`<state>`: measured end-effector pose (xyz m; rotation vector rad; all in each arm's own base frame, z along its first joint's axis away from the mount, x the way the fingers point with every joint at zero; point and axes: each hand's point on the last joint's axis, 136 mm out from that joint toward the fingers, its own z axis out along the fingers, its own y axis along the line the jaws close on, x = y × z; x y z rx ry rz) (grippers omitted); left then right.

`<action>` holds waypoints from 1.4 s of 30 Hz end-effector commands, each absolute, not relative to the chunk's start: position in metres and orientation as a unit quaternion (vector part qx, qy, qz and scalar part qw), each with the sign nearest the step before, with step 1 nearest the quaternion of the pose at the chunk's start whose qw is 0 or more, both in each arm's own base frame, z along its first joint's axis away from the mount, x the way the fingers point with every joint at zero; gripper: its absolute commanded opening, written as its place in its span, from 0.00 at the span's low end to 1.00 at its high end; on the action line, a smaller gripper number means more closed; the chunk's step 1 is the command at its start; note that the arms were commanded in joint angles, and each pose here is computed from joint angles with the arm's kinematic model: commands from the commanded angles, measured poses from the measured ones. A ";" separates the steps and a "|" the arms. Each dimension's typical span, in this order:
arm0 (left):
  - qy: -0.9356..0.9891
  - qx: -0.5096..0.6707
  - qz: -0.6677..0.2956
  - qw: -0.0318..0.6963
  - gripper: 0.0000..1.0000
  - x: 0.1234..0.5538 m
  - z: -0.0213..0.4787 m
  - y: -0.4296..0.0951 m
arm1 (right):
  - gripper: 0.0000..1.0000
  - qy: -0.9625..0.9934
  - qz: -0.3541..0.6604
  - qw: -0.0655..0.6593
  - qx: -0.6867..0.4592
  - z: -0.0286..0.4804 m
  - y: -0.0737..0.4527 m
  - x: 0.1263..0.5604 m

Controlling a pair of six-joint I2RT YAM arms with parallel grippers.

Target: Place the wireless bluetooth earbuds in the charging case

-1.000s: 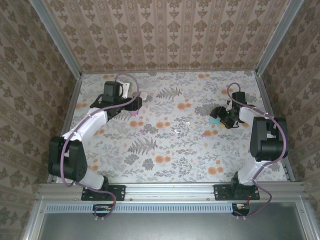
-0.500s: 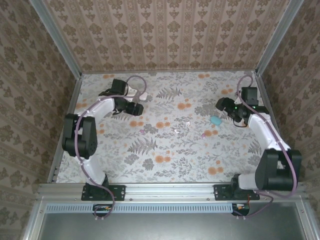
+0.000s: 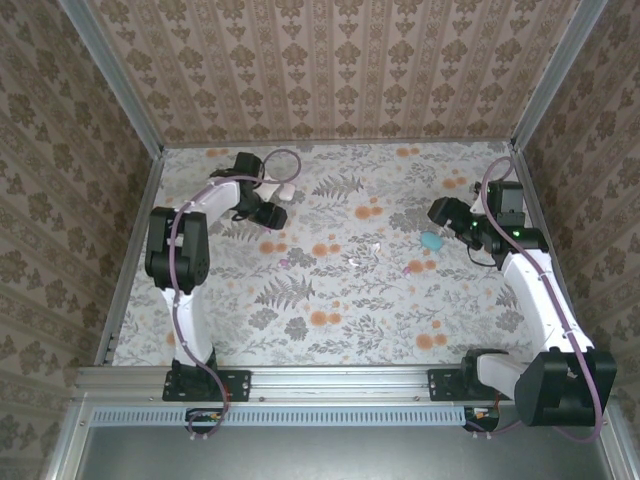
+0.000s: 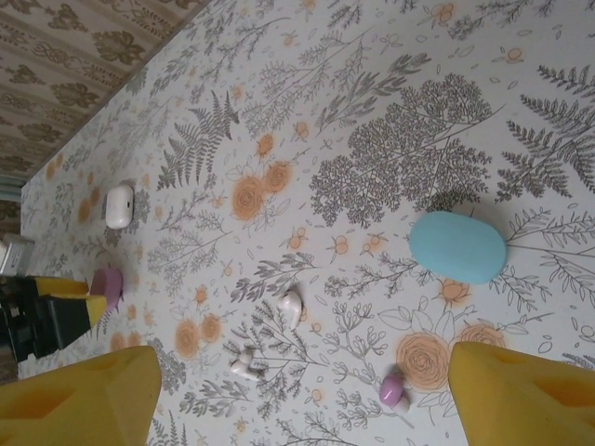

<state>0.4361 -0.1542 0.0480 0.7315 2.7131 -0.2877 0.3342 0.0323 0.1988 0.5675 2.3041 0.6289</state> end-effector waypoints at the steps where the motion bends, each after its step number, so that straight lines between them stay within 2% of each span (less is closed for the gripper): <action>1: 0.952 0.265 -0.086 0.124 0.70 0.432 0.036 -0.146 | 0.83 0.887 0.260 0.314 0.218 0.192 0.040 0.328; 11: 0.950 0.278 -0.077 0.119 0.58 0.440 0.028 -0.149 | 0.83 0.888 0.265 0.307 0.218 0.188 0.042 0.326; 13: 0.949 0.284 -0.076 0.114 0.50 0.439 0.028 -0.151 | 0.83 0.887 0.265 0.307 0.219 0.188 0.042 0.326; 16: 0.947 0.290 -0.075 0.115 0.44 0.437 0.031 -0.153 | 0.83 0.887 0.267 0.306 0.220 0.187 0.043 0.326; 19: 0.942 0.303 -0.078 0.123 0.38 0.433 0.046 -0.162 | 0.83 0.885 0.273 0.306 0.219 0.188 0.045 0.326; 22: 0.927 0.336 -0.081 0.145 0.38 0.423 0.075 -0.181 | 0.83 0.883 0.283 0.306 0.217 0.188 0.048 0.327; 26: 0.892 0.410 -0.084 0.173 0.38 0.391 0.113 -0.218 | 0.83 0.882 0.291 0.299 0.219 0.184 0.051 0.326; 29: 0.855 0.472 -0.112 0.182 0.39 0.345 0.132 -0.253 | 0.83 0.877 0.313 0.285 0.228 0.177 0.057 0.323; 34: 0.766 0.557 -0.252 0.198 0.40 0.253 0.157 -0.303 | 0.79 0.860 0.387 0.253 0.214 0.173 0.086 0.315; 38: 0.675 0.581 -0.359 0.278 0.40 0.209 0.196 -0.319 | 0.75 0.851 0.439 0.228 0.175 0.184 0.117 0.300; 42: 0.589 0.624 -0.371 0.355 0.39 0.180 0.207 -0.314 | 0.74 0.846 0.471 0.222 0.119 0.199 0.146 0.280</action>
